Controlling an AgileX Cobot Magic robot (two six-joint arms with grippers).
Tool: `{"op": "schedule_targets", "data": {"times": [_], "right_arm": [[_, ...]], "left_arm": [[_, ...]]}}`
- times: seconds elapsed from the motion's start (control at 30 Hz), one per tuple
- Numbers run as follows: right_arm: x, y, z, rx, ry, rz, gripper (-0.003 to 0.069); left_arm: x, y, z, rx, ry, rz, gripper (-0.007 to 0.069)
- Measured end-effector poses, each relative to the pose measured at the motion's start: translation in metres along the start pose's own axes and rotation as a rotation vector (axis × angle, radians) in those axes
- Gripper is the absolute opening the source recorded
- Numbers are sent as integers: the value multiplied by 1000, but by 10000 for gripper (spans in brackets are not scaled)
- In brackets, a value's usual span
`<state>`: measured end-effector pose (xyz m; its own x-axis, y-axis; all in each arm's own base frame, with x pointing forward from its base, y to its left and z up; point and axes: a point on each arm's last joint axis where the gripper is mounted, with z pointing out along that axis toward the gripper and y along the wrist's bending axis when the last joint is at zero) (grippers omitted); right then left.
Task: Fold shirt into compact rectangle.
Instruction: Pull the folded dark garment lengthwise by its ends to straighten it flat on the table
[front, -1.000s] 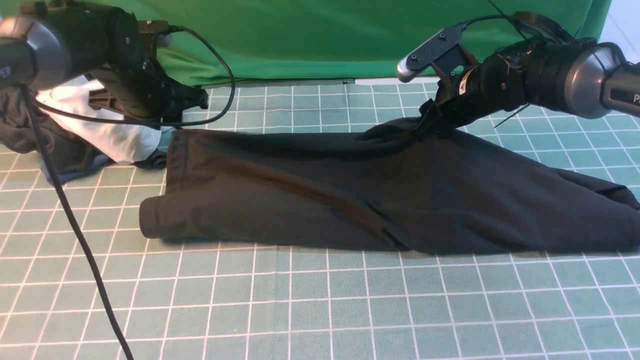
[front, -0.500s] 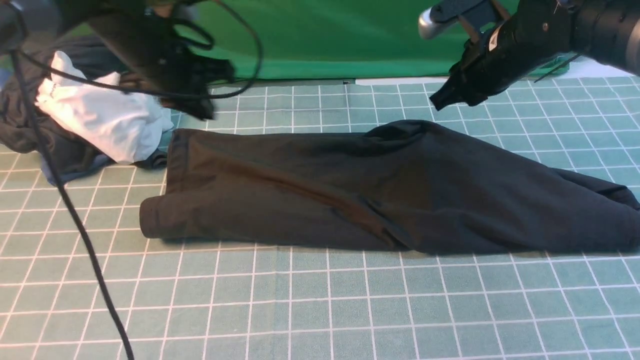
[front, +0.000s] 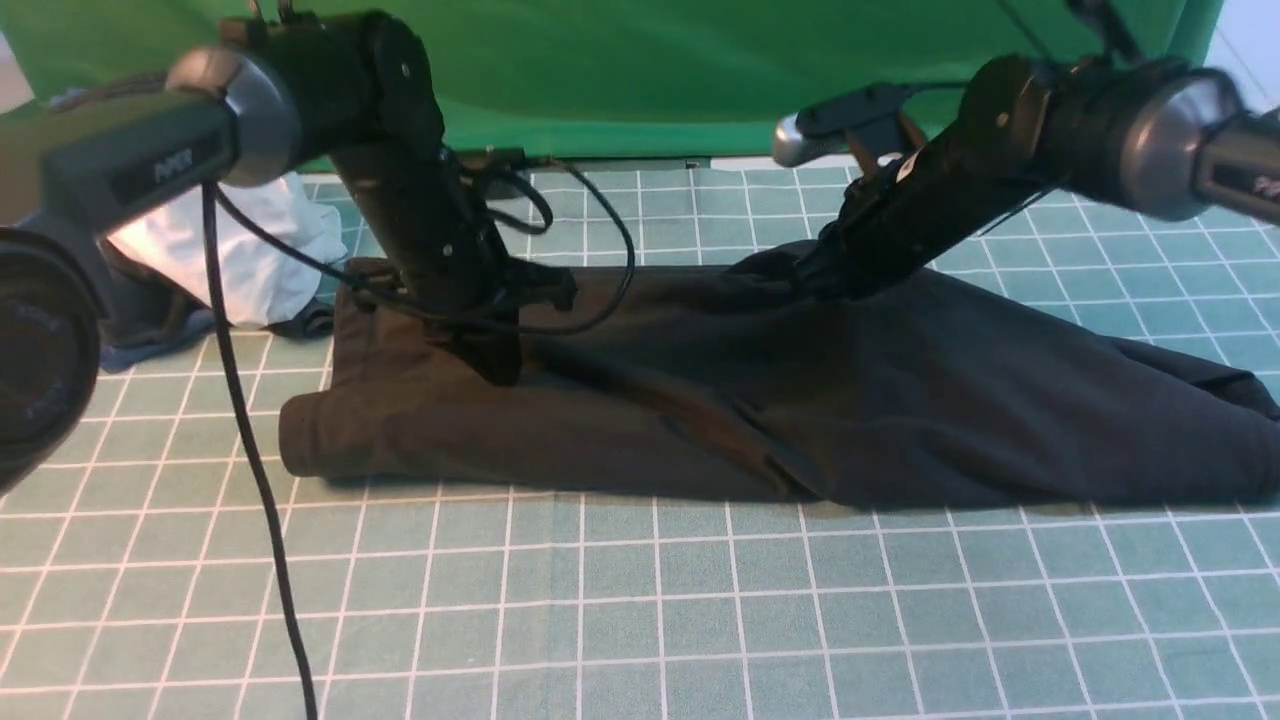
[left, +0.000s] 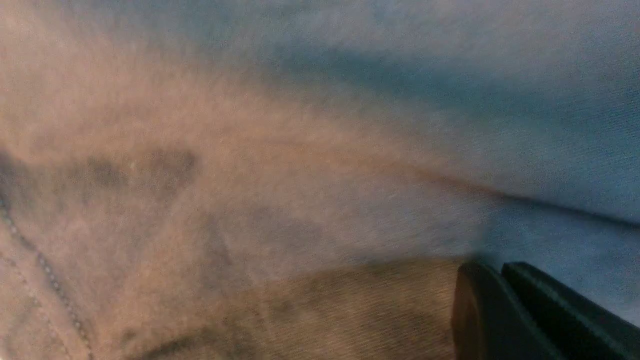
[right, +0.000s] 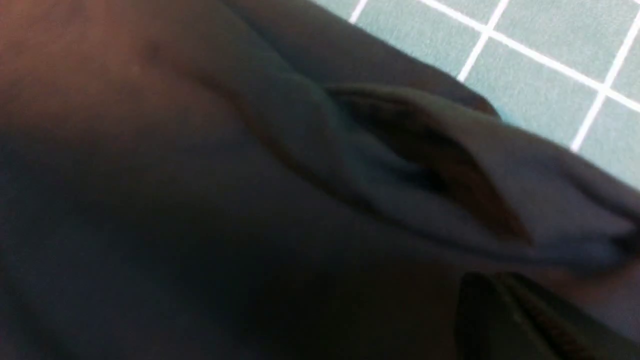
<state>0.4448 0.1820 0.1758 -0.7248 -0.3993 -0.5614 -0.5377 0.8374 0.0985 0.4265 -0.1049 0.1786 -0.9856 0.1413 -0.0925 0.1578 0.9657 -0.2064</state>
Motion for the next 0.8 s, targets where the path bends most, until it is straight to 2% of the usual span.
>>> {"op": "schedule_targets", "data": {"times": [0.2,0.37,0.53,0.7,0.73,0.8], "right_arm": [[-7,-11,14,46,-70,-21,13],[-20,-36,0,90,-131,5,16],[-33,-45,-20,66,-101,2,25],[-48,-40,-40,21,-66,-64,170],[-51,-38,-43,19,-70,-91,253],[-52,-35,-41,15,-70,-118,335]], "left_arm": [[13,7,22,-25,26,-27,1],[17,8,24,-25,6,-33,1],[17,7,21,-22,-8,-35,1],[19,6,13,-22,-37,-32,1],[19,5,9,-21,-46,-30,1],[19,4,5,-20,-55,-29,1]]}}
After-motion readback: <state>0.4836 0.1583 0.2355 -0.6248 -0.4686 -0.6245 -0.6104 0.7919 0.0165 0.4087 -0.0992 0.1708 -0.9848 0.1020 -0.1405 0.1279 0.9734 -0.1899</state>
